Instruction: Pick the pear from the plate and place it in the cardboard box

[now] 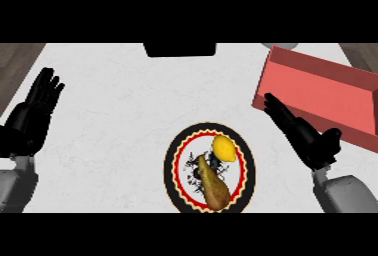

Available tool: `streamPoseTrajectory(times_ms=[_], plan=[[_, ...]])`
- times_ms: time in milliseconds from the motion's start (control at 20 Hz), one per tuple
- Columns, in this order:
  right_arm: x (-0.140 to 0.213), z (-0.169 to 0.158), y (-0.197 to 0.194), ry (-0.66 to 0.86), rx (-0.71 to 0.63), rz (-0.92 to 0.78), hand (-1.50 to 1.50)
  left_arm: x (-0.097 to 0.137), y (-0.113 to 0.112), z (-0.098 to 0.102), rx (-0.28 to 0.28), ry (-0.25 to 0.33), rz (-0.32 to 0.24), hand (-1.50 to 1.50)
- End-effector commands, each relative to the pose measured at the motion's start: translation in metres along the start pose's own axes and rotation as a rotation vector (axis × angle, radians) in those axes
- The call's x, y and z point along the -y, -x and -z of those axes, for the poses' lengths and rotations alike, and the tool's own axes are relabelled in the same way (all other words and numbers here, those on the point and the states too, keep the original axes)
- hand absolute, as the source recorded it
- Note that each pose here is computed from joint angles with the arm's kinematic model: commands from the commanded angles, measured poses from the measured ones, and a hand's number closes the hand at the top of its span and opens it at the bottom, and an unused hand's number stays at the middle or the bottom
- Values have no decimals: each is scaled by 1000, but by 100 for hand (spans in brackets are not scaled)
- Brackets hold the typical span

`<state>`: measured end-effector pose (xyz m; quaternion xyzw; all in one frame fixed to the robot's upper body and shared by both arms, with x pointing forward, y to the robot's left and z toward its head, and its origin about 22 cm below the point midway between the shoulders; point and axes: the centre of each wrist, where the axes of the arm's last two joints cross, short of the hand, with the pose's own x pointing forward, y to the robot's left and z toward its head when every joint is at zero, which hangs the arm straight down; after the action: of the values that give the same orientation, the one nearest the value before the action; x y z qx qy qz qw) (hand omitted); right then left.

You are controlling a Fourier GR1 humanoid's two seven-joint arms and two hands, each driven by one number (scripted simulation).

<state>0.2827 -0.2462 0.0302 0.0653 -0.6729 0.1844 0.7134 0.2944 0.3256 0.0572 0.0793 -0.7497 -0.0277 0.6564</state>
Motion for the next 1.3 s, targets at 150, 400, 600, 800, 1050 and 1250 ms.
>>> streamPoseTrajectory(times_ms=[150,400,600,800,1050,1250], plan=[[-38,-11,-38,154,325,-228,150,-6,42,-33,-179,-134,69,0],[-19,-28,-24,428,274,-593,150,7,77,-57,-352,-188,35,0],[-60,-57,-14,528,398,-719,-150,25,74,-58,-333,-196,29,0],[-86,-98,-12,513,326,-860,-150,37,75,-60,-318,-199,29,0],[-104,-125,-47,518,124,-961,-150,33,74,-60,-344,-180,27,0],[-129,-135,-74,442,-13,-994,-150,36,71,-49,-321,-162,47,0]])
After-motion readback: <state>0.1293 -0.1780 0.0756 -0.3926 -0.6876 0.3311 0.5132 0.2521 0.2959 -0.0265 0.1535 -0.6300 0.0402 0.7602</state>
